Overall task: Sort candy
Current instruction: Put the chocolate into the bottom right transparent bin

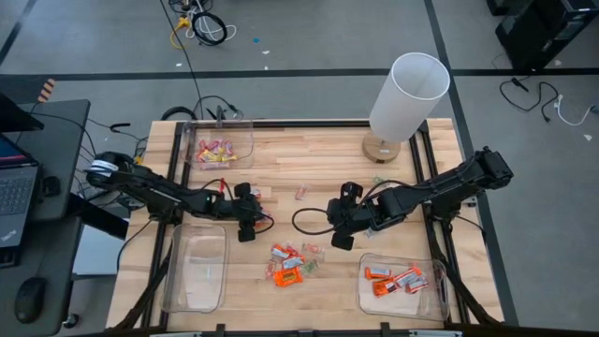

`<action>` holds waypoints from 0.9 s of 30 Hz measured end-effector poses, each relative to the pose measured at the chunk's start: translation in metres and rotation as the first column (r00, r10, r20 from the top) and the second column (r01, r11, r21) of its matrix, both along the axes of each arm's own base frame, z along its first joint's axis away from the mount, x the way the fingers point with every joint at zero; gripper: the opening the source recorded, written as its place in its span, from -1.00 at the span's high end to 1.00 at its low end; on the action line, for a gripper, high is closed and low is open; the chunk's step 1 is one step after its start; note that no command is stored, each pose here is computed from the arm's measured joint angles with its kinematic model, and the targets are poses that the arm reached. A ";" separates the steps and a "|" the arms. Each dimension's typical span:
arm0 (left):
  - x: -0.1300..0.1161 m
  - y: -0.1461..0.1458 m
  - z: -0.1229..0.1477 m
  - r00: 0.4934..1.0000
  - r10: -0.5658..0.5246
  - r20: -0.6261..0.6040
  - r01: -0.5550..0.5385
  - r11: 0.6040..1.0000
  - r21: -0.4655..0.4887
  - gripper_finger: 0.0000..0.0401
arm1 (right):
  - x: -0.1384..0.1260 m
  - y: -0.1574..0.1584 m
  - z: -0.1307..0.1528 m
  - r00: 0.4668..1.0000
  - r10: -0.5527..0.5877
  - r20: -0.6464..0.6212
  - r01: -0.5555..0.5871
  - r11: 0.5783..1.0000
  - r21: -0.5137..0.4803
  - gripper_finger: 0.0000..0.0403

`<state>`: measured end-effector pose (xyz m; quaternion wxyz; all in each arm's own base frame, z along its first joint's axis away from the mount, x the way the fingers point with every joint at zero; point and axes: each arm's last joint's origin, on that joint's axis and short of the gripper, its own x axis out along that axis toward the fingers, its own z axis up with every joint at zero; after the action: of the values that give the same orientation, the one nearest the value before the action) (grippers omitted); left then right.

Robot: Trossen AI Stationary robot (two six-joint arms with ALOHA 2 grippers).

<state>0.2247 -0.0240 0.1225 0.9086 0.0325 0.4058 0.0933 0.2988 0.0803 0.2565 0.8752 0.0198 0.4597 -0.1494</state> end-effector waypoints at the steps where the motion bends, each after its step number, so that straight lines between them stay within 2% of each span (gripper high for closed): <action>1: 0.000 0.000 -0.002 1.000 0.003 -0.003 -0.003 1.000 -0.003 0.24 | 0.000 0.000 0.000 1.000 0.000 0.001 0.000 1.000 0.001 0.11; 22: 0.005 -0.001 -0.002 0.999 0.000 0.037 0.001 1.000 -0.016 0.24 | 0.001 0.000 0.000 1.000 -0.002 0.007 0.002 1.000 0.003 0.11; 27: 0.005 -0.001 -0.003 1.000 0.000 0.032 0.001 1.000 -0.015 0.32 | 0.001 0.000 0.000 1.000 -0.002 0.007 0.002 1.000 0.003 0.11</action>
<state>0.2295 -0.0251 0.1199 0.9151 0.0242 0.3921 0.0906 0.2994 0.0802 0.2568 0.8765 0.0218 0.4570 -0.1495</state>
